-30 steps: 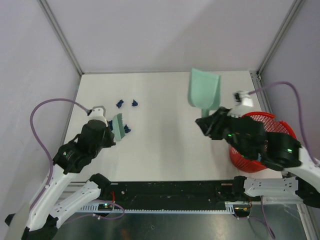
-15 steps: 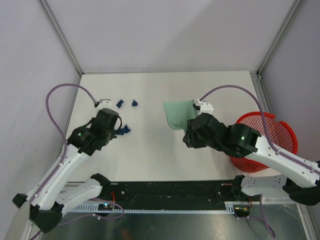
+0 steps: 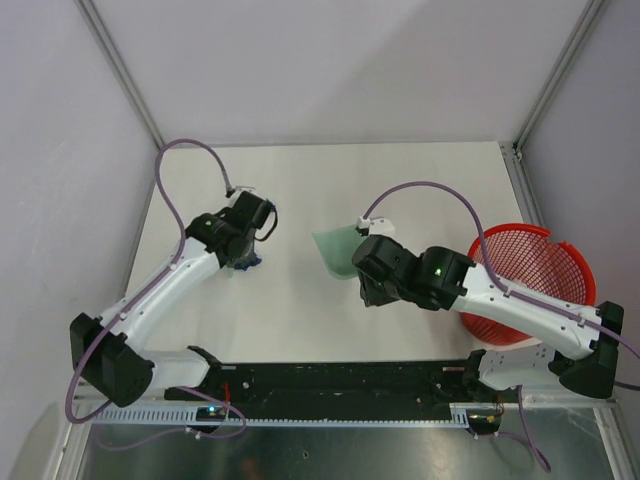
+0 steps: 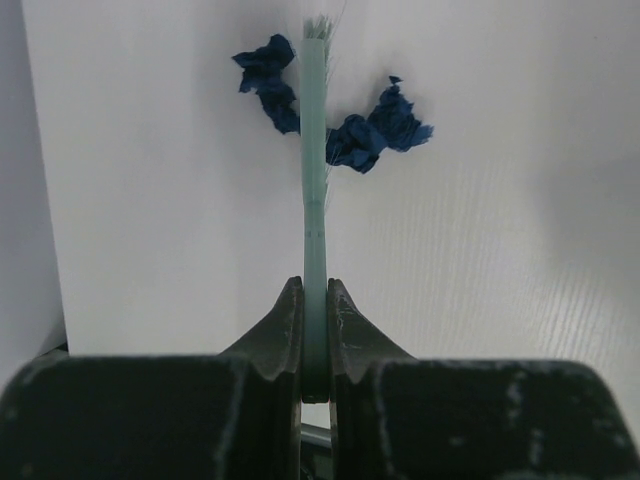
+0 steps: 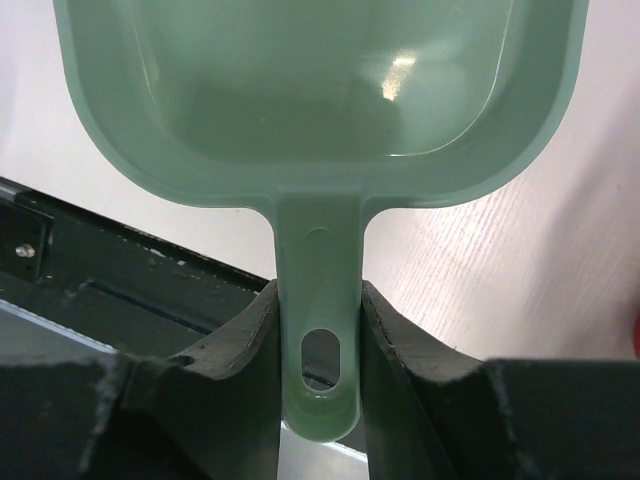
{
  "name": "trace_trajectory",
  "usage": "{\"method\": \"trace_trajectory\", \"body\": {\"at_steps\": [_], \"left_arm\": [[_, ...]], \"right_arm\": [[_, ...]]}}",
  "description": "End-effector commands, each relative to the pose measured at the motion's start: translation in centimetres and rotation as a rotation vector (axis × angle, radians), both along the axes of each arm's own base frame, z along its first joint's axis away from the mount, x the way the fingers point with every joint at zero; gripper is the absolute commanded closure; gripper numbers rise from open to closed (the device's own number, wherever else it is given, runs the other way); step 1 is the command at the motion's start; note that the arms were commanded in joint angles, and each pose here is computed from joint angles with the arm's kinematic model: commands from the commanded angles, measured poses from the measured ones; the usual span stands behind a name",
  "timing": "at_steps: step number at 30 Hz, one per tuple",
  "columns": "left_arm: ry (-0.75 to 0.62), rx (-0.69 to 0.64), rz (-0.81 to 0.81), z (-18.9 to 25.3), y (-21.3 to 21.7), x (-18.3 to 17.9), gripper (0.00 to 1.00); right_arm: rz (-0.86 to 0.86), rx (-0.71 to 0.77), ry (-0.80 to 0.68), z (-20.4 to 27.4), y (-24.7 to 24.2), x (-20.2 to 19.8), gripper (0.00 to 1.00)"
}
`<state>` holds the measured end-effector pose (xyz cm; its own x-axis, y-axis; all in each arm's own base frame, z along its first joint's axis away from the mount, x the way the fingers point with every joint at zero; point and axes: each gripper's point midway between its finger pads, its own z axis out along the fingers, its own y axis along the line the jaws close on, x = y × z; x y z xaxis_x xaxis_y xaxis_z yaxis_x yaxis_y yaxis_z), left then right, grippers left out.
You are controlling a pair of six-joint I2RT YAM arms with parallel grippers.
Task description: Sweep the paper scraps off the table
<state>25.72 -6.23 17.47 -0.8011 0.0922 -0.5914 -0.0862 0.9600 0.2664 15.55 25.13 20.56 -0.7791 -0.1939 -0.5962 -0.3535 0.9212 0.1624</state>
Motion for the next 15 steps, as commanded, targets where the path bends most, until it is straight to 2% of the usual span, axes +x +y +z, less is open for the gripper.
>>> {"method": "trace_trajectory", "body": {"at_steps": [1,8,12,15], "left_arm": [[-0.025,-0.090,-0.034,1.2,-2.2,1.7,1.00],[0.046,-0.305,-0.103,0.8,-7.3,0.5,1.00],[0.039,-0.482,-0.173,3.5,-10.3,-1.4,1.00],[-0.023,-0.571,-0.207,6.6,-10.7,-2.5,1.00]], "right_arm": [[0.013,-0.030,-0.024,-0.5,-0.4,0.4,1.00],[0.008,-0.045,-0.019,-1.4,-0.8,0.5,1.00],[0.005,-0.040,-0.019,-1.2,-1.0,0.4,1.00],[0.003,-0.041,-0.020,-1.1,-1.3,0.3,1.00]]}}
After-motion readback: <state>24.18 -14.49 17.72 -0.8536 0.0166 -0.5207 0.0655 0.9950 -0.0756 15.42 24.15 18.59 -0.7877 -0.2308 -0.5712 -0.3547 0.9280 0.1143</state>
